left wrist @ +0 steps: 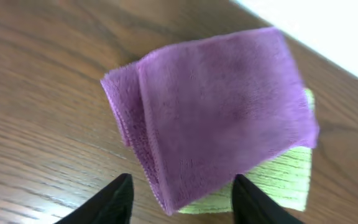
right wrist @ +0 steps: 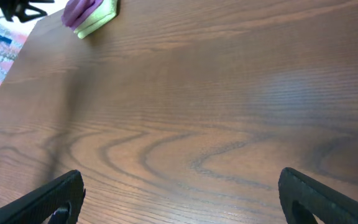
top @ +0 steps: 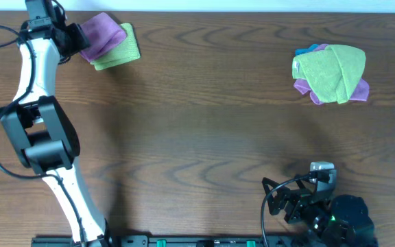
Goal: Fold the cloth
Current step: 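Lower the purple cloth onto the green cloth and open the left gripper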
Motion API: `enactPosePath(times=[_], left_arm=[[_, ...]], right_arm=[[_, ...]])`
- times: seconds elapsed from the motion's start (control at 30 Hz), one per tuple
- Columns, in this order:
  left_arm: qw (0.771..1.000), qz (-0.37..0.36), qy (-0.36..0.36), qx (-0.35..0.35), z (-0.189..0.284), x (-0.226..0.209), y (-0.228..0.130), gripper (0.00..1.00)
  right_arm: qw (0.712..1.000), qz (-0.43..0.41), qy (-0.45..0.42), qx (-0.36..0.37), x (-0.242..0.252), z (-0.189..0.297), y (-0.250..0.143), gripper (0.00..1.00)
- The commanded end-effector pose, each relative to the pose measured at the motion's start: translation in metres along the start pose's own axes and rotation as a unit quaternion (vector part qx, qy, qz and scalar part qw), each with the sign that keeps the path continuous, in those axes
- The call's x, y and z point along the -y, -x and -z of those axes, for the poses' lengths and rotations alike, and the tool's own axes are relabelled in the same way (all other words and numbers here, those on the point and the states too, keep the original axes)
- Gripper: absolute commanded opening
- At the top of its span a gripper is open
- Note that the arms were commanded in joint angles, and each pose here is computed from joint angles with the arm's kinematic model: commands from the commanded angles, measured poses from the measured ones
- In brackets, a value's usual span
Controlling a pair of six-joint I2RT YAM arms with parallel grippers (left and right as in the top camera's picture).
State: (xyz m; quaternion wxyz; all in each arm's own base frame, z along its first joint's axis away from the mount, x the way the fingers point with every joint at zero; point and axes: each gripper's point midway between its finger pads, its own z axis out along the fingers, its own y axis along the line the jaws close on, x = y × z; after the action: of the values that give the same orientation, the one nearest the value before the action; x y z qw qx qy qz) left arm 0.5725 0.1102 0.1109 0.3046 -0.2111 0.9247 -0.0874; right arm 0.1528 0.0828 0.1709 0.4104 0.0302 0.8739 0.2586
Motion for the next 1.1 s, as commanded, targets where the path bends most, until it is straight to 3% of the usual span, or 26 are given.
enactPosePath(times=[0.0, 0.17, 0.5, 0.8, 1.07], left_arm=[[0.998, -0.019, -0.014, 0.063, 0.053, 0.018, 0.038, 0.43], [0.995, -0.016, -0.027, 0.091, 0.064, 0.03, 0.051, 0.06], [0.993, -0.024, -0.057, 0.102, 0.007, 0.066, 0.044, 0.06], [0.998, -0.023, -0.03, 0.044, -0.062, 0.063, -0.005, 0.06], [0.999, -0.027, -0.023, 0.004, -0.085, 0.066, -0.036, 0.06]], right_arm=[[1.0, -0.009, -0.002, 0.004, 0.001, 0.001, 0.001, 0.99], [1.0, -0.009, -0.002, 0.004, 0.001, 0.001, 0.001, 0.99], [1.0, -0.009, -0.002, 0.004, 0.001, 0.001, 0.001, 0.99], [1.0, -0.009, -0.002, 0.004, 0.001, 0.001, 0.001, 0.99], [1.0, -0.009, -0.002, 0.004, 0.001, 0.001, 0.001, 0.99]])
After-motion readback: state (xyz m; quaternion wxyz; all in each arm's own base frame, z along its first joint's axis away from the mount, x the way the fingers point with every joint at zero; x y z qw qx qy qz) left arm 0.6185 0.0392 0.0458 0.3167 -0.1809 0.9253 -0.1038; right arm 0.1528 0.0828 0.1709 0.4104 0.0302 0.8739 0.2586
